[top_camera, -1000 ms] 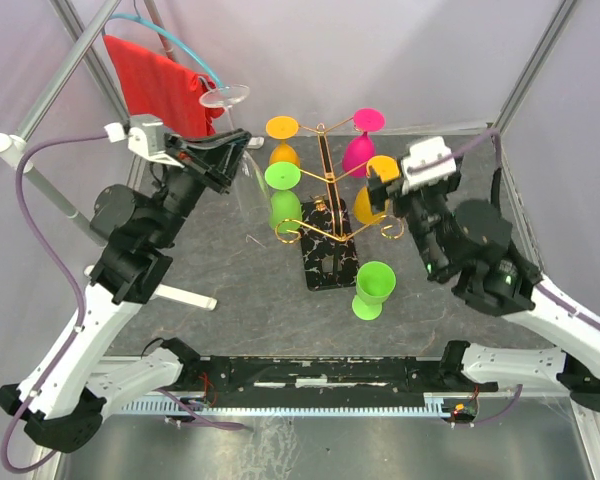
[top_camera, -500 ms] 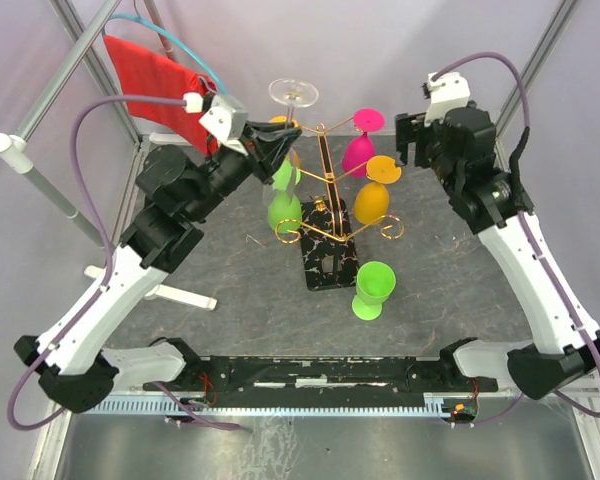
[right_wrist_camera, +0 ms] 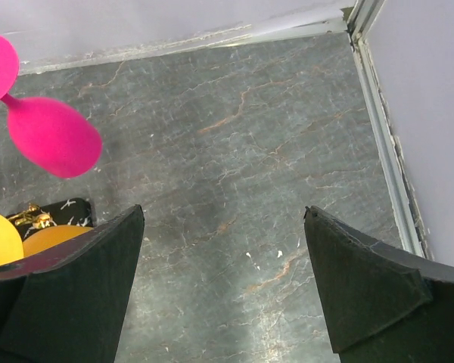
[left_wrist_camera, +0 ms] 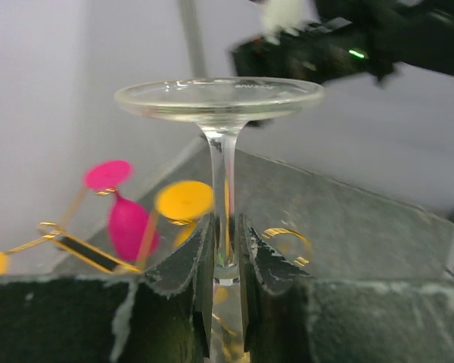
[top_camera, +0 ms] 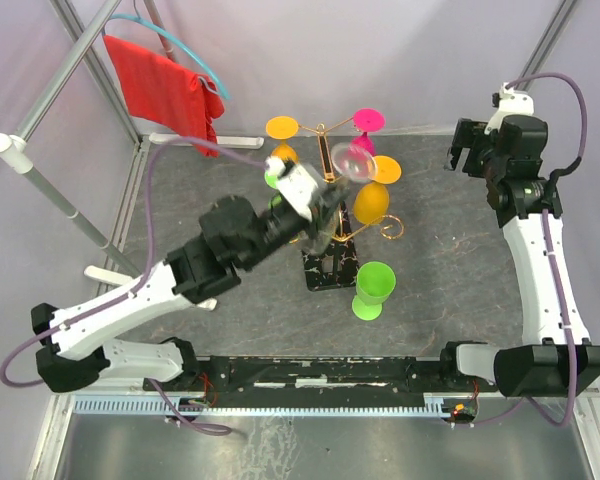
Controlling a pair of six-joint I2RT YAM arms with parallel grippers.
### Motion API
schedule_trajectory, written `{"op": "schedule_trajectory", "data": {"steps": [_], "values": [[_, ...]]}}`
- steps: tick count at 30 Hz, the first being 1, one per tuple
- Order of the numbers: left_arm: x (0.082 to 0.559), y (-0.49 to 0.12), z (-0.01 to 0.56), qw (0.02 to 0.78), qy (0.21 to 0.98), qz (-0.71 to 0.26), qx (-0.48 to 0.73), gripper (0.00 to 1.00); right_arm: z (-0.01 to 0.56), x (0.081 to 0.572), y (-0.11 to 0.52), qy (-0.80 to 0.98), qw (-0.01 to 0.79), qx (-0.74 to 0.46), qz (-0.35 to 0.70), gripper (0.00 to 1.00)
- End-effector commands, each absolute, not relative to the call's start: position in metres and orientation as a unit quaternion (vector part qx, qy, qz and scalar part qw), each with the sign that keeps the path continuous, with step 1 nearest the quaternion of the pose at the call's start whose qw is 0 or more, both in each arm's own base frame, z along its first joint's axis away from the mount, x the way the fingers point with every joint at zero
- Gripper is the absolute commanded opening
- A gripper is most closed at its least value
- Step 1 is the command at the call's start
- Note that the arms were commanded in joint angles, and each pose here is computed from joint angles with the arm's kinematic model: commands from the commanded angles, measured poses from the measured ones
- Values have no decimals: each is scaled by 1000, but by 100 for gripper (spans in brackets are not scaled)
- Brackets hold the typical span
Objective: Place the wine glass upside down on the wine glass rack
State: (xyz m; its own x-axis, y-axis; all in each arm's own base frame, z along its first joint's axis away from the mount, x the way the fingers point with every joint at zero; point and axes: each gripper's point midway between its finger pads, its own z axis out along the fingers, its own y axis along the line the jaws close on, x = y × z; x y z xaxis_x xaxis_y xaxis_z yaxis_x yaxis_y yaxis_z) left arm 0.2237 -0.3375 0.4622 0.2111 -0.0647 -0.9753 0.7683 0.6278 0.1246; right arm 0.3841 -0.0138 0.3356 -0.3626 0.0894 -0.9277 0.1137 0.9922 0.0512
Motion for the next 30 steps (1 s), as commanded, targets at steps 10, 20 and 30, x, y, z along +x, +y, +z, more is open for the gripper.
{"op": "schedule_trajectory", "data": {"steps": [10,20,30], "values": [[116,-337,454,751,515,-324,257,3,334,381,-12,818,573,56,10,94],[135,-289,411,770,530,-312,170,3,321,378,-7,821,568,48,23,94],[162,-277,361,749,558,-336,120,3,320,375,-3,819,572,42,34,94]]}}
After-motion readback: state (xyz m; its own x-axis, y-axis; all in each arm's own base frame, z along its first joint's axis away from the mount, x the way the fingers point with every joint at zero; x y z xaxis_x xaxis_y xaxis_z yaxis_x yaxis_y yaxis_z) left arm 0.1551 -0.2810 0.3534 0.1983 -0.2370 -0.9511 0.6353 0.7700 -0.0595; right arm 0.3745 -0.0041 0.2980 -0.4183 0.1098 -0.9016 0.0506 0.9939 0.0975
